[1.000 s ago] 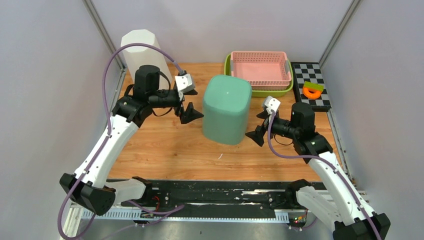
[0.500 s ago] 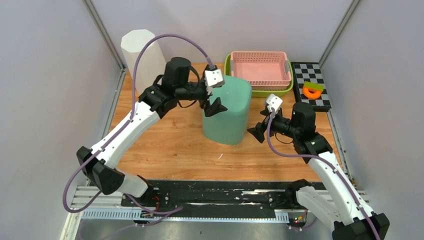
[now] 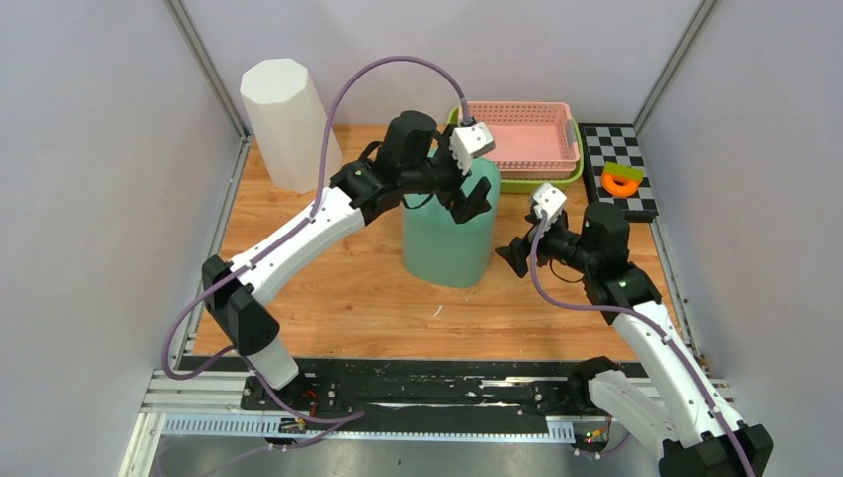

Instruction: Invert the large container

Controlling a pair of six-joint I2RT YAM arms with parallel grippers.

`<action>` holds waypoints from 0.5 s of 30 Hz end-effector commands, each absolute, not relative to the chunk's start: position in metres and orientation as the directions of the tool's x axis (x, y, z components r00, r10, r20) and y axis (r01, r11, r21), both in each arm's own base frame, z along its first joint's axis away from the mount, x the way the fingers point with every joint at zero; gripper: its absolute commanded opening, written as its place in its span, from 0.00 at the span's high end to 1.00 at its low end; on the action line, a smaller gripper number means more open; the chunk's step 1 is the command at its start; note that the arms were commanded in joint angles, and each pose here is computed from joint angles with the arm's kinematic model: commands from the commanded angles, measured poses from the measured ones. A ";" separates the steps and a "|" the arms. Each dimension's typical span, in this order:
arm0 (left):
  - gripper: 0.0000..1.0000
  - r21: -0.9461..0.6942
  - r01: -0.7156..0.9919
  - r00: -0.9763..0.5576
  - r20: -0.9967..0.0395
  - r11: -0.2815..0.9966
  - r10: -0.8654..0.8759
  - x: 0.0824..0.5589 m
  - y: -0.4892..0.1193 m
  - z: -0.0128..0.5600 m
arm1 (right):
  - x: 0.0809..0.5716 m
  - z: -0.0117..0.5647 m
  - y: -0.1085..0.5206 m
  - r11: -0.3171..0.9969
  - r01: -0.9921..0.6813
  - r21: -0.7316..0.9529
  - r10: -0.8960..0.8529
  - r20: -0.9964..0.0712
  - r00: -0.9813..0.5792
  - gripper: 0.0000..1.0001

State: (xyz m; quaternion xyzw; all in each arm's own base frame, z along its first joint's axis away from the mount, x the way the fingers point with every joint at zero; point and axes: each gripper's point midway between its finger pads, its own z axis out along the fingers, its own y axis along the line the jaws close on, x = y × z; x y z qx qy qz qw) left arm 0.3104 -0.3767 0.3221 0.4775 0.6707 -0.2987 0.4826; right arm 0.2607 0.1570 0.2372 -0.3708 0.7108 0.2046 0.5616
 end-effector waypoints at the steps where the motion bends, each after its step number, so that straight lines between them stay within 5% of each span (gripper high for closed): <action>1: 0.00 0.044 0.892 -0.126 -0.932 0.450 0.341 0.321 -0.392 0.323 | 0.266 0.233 0.149 0.677 -0.726 -0.121 -0.290 -0.950 -0.112 0.00; 15: 0.00 0.091 0.826 -0.181 -0.892 0.556 0.415 0.349 -0.404 0.286 | 0.266 0.235 0.148 0.679 -0.724 -0.119 -0.286 -0.952 -0.112 0.00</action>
